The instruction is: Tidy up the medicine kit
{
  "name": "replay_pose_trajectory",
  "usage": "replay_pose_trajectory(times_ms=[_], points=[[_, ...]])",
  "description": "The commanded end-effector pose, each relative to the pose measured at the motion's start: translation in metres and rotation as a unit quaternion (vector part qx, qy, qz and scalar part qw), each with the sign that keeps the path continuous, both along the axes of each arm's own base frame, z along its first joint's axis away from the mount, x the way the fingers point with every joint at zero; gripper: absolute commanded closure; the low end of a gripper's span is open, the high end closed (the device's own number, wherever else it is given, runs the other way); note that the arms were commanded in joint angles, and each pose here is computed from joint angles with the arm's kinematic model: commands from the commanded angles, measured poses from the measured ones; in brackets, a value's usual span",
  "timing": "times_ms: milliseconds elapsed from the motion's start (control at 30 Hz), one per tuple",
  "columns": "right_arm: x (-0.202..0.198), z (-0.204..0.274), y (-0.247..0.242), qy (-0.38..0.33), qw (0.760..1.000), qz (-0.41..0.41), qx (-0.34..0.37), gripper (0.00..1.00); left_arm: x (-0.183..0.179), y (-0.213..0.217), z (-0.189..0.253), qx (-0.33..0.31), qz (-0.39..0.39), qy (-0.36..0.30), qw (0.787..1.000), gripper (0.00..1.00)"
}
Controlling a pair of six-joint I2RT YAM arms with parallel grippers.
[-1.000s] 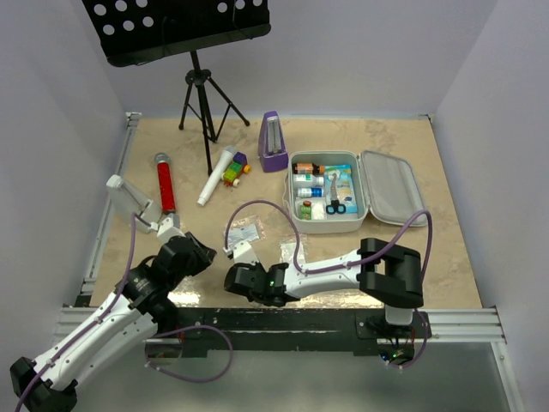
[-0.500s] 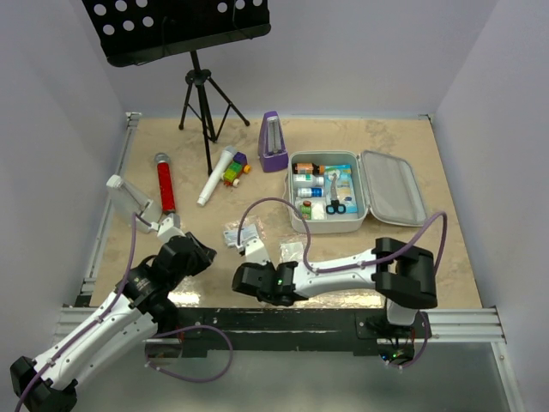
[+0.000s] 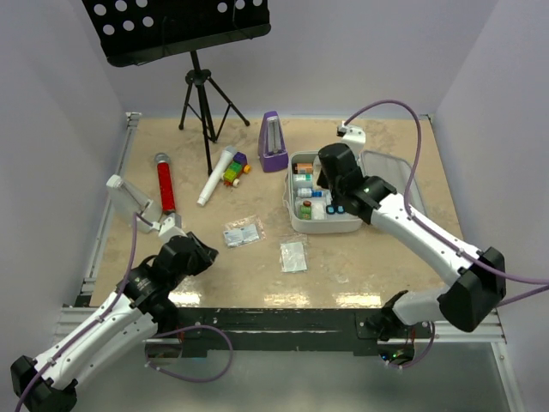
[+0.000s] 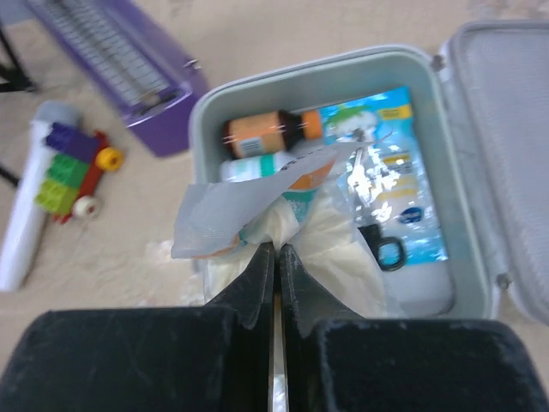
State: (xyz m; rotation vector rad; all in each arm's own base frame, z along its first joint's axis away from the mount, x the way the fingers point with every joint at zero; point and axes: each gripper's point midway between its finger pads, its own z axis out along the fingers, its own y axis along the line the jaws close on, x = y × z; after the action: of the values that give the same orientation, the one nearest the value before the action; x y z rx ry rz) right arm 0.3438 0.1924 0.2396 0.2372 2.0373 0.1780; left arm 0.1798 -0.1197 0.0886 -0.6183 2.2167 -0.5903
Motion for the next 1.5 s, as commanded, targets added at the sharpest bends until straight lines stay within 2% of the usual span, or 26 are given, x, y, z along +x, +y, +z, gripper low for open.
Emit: replay_pose_trajectory(times_ms=[0,300,767,1000,1267,1467], points=[[0.028,-0.036,-0.031,0.031,0.998,-0.011,-0.059,1.00,0.004,-0.006,0.002,-0.012,-0.006,-0.008,1.000,0.73],[0.044,-0.101,-0.060,0.082,0.993,-0.039,-0.076,1.00,0.005,-0.006,0.002,-0.007,-0.011,-0.011,1.000,0.72],[0.017,-0.165,-0.073,0.153,0.983,-0.034,-0.093,1.00,0.008,-0.011,-0.002,-0.005,-0.021,-0.009,1.000,0.72],[0.005,-0.167,-0.074,0.170,0.981,-0.033,-0.083,1.00,0.008,-0.014,-0.004,-0.007,-0.026,-0.008,1.000,0.72],[-0.016,-0.183,-0.068,0.222,0.970,0.020,-0.095,1.00,0.008,-0.013,-0.005,0.000,-0.029,-0.005,1.000,0.73],[-0.022,-0.185,-0.080,0.240,0.964,-0.006,-0.113,1.00,0.007,-0.015,-0.003,-0.003,-0.031,-0.004,0.999,0.73]])
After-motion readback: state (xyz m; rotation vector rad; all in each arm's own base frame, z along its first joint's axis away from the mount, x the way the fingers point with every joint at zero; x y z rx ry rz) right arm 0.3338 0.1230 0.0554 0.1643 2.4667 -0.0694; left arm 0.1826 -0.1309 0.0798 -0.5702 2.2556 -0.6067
